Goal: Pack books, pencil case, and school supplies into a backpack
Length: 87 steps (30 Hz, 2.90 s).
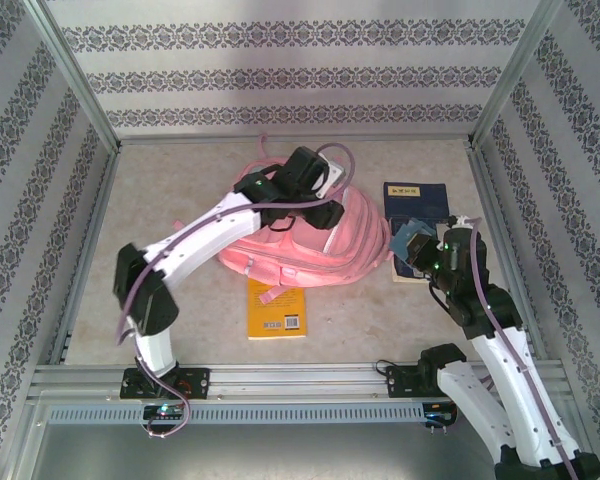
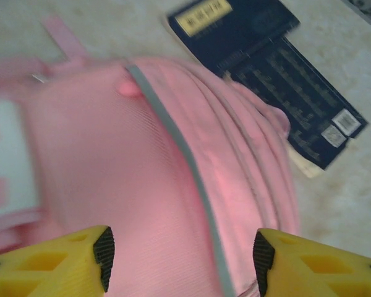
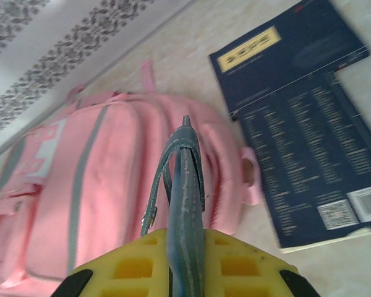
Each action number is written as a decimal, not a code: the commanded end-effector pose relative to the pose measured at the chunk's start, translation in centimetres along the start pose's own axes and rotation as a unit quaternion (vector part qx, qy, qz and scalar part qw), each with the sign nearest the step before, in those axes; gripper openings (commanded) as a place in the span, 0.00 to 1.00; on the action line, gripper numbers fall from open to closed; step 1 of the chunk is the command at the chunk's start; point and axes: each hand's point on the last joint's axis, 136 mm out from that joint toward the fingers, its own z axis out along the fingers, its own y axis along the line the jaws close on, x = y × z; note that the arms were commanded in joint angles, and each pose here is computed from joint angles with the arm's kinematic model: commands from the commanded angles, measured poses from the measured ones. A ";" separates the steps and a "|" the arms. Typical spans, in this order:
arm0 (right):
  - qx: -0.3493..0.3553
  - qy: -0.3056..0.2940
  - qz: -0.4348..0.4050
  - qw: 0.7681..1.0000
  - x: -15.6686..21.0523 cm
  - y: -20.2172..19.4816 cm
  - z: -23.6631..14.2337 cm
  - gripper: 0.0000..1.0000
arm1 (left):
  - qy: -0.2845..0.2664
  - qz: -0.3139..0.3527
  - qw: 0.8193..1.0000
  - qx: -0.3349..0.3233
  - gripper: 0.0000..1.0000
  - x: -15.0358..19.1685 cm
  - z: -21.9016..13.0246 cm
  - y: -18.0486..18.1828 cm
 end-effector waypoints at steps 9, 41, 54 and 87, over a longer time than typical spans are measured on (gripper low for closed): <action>0.040 -0.040 -0.035 0.998 -0.7 -2.1 -0.8 0.00 | 0.045 -0.135 0.987 0.079 0.61 -0.4 5.4 -0.1; 0.026 -0.037 -0.034 0.998 -0.6 -1.7 -0.5 0.03 | -0.002 -0.152 0.980 0.128 0.00 -4.5 0.6 -0.3; -0.152 0.016 0.047 0.987 1.4 4.3 4.7 0.05 | -0.080 -0.154 0.974 0.146 0.00 -5.5 -12.2 4.8; -0.209 0.215 0.010 0.954 13.3 22.8 15.3 0.08 | -0.162 -0.111 0.938 0.284 0.00 -8.0 -19.4 5.5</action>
